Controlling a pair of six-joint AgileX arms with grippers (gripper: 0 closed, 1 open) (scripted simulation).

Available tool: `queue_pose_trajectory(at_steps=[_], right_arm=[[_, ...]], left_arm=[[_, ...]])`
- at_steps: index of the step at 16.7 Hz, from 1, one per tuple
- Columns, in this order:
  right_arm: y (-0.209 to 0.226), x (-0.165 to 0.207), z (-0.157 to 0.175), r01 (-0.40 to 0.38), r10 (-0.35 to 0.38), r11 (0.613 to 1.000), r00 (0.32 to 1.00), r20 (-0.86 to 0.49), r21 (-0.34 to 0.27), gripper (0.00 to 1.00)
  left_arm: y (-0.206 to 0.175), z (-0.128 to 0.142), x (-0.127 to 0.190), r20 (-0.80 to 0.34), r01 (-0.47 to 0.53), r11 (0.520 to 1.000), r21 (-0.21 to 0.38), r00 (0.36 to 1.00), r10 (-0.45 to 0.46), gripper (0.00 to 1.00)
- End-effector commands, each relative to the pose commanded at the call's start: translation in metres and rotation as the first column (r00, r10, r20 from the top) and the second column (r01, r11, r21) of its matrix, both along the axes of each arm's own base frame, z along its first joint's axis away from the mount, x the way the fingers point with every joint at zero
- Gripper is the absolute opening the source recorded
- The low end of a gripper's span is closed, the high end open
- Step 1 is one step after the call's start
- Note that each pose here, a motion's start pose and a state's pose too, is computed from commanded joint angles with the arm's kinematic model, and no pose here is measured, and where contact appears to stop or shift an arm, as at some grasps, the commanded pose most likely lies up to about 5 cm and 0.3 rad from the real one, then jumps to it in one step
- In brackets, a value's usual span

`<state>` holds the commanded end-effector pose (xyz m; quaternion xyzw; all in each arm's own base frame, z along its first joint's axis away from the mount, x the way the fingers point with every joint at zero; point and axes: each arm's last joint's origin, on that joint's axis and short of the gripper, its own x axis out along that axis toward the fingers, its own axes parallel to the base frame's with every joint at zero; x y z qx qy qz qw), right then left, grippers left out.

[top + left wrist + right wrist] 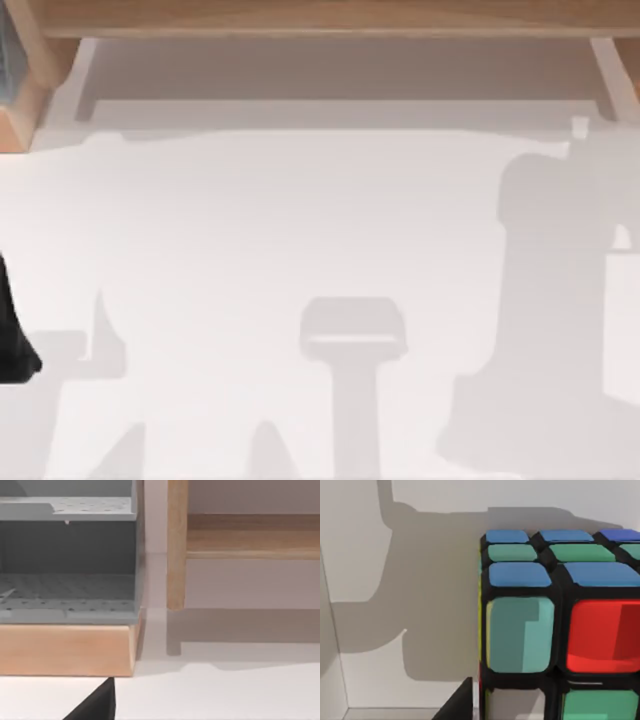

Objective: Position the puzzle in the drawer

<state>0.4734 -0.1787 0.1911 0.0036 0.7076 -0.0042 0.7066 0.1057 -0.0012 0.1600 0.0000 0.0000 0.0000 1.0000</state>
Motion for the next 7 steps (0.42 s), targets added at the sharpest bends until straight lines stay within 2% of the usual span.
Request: queue_pose_trajectory(at_steps=[1, 2, 7], right_arm=[[0.0, 0.0, 0.0, 0.0, 0.0, 1.0, 1.0, 0.0, 0.0, 0.98], [0.0, 0.0, 0.0, 0.0, 0.0, 1.0, 1.0, 0.0, 0.0, 1.0], [0.0, 0.0, 0.0, 0.0, 0.0, 1.0, 1.0, 0.0, 0.0, 1.0]], left_arm=[[0.0, 0.0, 0.0, 0.0, 0.0, 1.0, 0.0, 1.0, 0.0, 1.0], [0.0, 0.0, 0.0, 0.0, 0.0, 1.0, 0.0, 1.0, 0.0, 1.0], [0.0, 0.0, 0.0, 0.0, 0.0, 1.0, 0.0, 1.0, 0.0, 1.0]])
